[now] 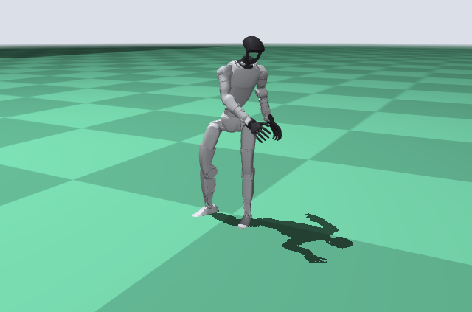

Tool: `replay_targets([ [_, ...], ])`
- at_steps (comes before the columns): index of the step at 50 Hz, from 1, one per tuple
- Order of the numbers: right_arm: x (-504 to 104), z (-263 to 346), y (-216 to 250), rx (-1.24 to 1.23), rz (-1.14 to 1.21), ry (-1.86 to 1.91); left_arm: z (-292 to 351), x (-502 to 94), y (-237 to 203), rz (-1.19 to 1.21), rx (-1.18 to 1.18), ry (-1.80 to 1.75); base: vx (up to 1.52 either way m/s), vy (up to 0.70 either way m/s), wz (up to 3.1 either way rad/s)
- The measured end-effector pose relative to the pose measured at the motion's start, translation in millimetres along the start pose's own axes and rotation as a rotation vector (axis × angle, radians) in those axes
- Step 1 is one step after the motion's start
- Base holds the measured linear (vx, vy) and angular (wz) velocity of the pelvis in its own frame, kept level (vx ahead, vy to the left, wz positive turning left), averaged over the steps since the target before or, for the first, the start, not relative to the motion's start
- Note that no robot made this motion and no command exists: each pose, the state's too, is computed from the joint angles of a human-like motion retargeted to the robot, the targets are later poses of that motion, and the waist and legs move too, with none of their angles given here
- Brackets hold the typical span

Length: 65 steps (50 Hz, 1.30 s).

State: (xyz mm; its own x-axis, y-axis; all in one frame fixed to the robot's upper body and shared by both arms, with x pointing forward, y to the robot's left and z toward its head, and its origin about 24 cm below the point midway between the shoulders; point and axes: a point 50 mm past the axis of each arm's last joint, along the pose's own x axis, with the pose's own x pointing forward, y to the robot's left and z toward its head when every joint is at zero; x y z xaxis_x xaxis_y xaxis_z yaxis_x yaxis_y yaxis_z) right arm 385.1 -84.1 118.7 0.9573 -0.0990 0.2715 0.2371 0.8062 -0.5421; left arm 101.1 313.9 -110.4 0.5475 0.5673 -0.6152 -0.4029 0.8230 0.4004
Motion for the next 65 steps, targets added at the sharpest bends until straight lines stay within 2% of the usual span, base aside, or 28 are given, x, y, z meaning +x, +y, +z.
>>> replay_targets([
  [3,-8.0,28.1,12.6,0.057,0.114,-0.152,-12.7,-4.8,2.3,-0.026,0.038,0.034,-0.01,0.0,-0.46],
  [10,-58.0,110.9,60.4,0.383,0.772,-0.442,-27.9,-12.1,-10.4,-0.227,0.093,0.091,-0.01,-0.01,-0.66],
  [13,-65.4,117.1,66.8,0.465,0.897,-0.432,-22.0,-10.8,-16.4,-0.265,0.071,0.071,-0.02,-0.01,-0.44],
  [15,-59.1,108.9,64.1,0.454,0.87,-0.394,-15.9,-8.8,-18.5,-0.264,0.055,0.049,-0.03,0.0,-0.22],
  [17,-42.3,89.9,53.3,0.389,0.74,-0.325,-7.4,-5.0,-19.6,-0.241,0.045,0.024,0.0,0.0,0.0],
  [24,12.1,-10.4,-23.0,-0.004,0.032,0.04,6.9,0.4,-10.9,-0.084,0.025,-0.027,0.0,0.0,0.0],
  [27,15.4,-24.8,-42.4,-0.12,-0.116,0.057,2.4,-2.3,-4.3,-0.036,0.022,-0.033,-0.01,0.0,-0.07],
  [30,9.4,-7.2,-33.0,-0.144,-0.068,-0.097,-8.9,-7.3,-0.3,-0.039,0.046,-0.016,-0.04,-0.02,-0.45],
  [37,-37.8,74.2,27.8,0.104,0.523,-0.484,-28.7,-16.8,-9.7,-0.233,0.179,0.035,-0.05,-0.05,-0.84],
  [40,-52.5,90.8,37.7,0.133,0.682,-0.566,-23.1,-16.1,-14.9,-0.269,0.172,0.009,-0.08,-0.11,-0.88],
  [42,-50.8,89.2,35.0,0.111,0.693,-0.569,-14.1,-13.0,-17.0,-0.26,0.134,-0.023,-0.11,-0.17,-0.81],
  [45,-33.5,66.7,19.4,0.05,0.59,-0.479,-0.2,-8.0,-18.5,-0.221,0.069,-0.067,-0.1,-0.15,-0.47],
  [47,-14.8,37.9,0.0,-0.04,0.441,-0.348,4.5,-6.8,-18.0,-0.187,0.022,-0.073,-0.19,-0.11,-0.7],
  [49,3.4,2.1,-26.4,-0.235,0.234,-0.174,0.1,-10.6,-15.4,-0.147,-0.06,-0.033,-0.27,-0.07,-0.94],
  [52,18.0,-35.1,-69.3,-0.375,-0.043,0.017,-1.8,-12.6,-12.1,-0.134,-0.045,-0.033,-0.06,0.0,0.17],
  [55,23.1,-47.9,-97.1,-0.447,-0.196,0.084,-9.5,-17.0,-9.3,-0.134,-0.017,-0.023,-0.01,0.0,0.07],
  [59,20.3,-22.2,-88.0,-0.419,-0.129,-0.108,-23.6,-24.2,-10.4,-0.175,0.059,0.008,-0.01,-0.06,-0.29],
  [65,-9.8,39.4,-41.4,-0.201,0.368,-0.466,-27.3,-28.8,-22.5,-0.33,0.2,0.003,-0.01,-0.17,-0.75],
])
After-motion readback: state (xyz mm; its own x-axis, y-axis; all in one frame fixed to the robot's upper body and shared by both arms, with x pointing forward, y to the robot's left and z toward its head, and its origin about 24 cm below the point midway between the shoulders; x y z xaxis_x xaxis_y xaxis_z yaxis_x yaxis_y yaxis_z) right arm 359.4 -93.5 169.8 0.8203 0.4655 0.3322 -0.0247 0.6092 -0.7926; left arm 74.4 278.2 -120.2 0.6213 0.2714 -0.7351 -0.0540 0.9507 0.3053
